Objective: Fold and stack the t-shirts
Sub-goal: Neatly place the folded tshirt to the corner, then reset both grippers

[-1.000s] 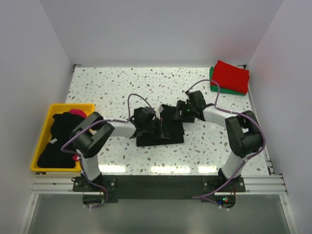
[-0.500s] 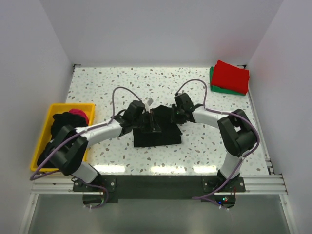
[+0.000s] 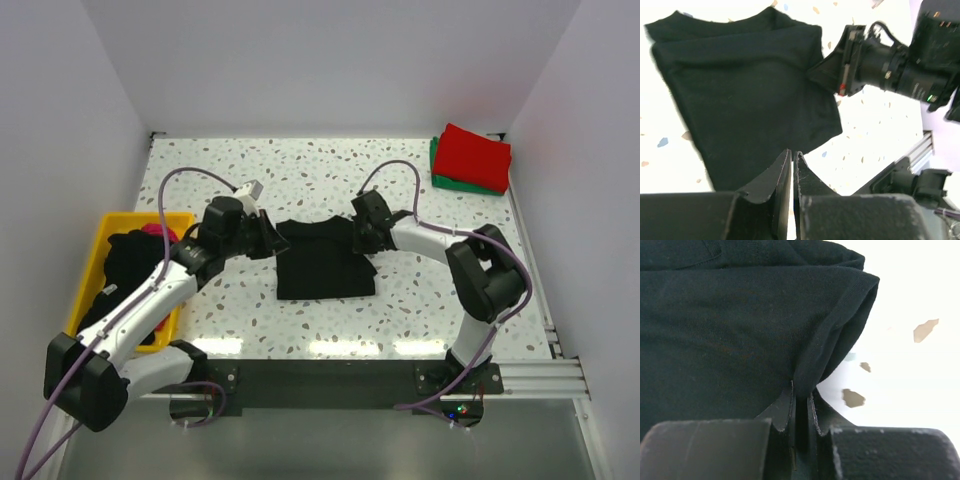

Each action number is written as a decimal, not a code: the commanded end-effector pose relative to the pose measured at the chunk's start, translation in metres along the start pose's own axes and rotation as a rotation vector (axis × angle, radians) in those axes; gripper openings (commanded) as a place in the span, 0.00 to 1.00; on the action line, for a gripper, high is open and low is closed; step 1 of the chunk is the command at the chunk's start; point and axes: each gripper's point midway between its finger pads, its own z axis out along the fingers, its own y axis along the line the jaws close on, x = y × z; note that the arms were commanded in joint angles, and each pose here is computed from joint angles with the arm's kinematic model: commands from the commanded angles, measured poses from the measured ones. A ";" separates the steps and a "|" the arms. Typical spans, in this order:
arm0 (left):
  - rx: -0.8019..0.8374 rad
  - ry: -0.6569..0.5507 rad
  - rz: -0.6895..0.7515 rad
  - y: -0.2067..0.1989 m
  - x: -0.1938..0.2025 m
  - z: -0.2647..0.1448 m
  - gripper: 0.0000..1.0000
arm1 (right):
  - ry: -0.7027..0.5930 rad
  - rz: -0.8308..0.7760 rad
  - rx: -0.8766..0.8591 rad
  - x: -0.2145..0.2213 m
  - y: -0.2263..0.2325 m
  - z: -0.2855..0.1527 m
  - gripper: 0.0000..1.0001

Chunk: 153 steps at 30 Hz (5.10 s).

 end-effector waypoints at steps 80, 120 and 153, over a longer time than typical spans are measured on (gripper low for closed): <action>-0.054 0.224 0.172 0.061 0.044 0.012 0.06 | -0.714 -0.296 0.916 -0.409 -0.218 -0.216 0.00; -0.034 0.262 0.146 0.060 0.049 0.022 0.06 | -0.566 -0.095 0.865 -0.378 -0.286 -0.116 0.99; -0.103 0.073 0.079 0.090 -0.001 -0.005 0.09 | -0.445 -0.002 -0.279 -0.069 -0.024 -0.261 0.99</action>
